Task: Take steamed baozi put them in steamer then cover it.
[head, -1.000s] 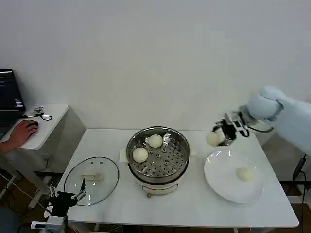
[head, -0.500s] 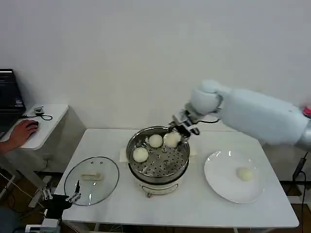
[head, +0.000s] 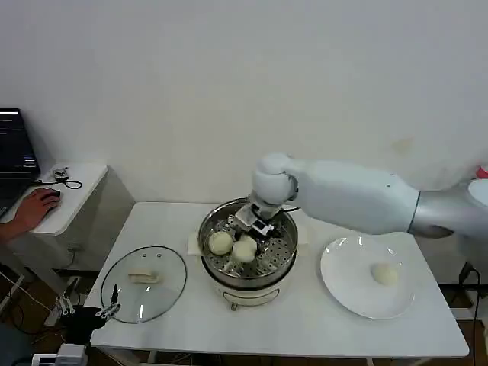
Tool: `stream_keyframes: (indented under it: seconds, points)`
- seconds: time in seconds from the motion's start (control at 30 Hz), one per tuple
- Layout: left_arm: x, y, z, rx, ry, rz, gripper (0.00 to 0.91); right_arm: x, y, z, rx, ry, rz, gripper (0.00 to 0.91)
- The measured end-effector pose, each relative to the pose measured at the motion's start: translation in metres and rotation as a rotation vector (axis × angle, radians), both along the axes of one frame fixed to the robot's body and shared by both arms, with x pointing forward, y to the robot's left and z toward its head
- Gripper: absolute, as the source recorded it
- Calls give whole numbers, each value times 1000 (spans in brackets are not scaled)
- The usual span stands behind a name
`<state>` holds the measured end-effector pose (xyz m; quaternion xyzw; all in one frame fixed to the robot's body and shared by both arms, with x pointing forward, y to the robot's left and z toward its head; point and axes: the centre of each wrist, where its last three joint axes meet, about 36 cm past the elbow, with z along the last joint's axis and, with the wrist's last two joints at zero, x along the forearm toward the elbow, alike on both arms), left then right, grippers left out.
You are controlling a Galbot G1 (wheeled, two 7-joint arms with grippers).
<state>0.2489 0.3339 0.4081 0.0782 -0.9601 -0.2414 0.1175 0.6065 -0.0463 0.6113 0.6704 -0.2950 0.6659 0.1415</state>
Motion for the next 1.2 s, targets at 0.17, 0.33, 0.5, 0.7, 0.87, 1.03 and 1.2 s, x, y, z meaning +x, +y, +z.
stream_keyframes:
  seconds: [0.17,0.33,0.5,0.7,0.87,1.03,1.2]
  points:
    - [0,1,-1,0,0,2,907,-5,9,-9,-17,14,46,675]
    - [1,1,0,0,-1,3,907,-7,11,-18,-39,25,72,665]
    - [1,1,0,0,-1,4,907,-8,11,-20,-52,29,91,675]
    - [0,0,0,-2,-3,4,907,-10,11,-20,-51,33,111,907]
    - [0,0,0,-1,-2,3,907,-8,7,-13,-47,24,113,907]
    - [1,-1,0,-4,-4,1,907,-6,1,-1,-24,6,101,907]
    - [3,1,-1,-2,-4,-3,907,3,-17,26,23,-29,40,907]
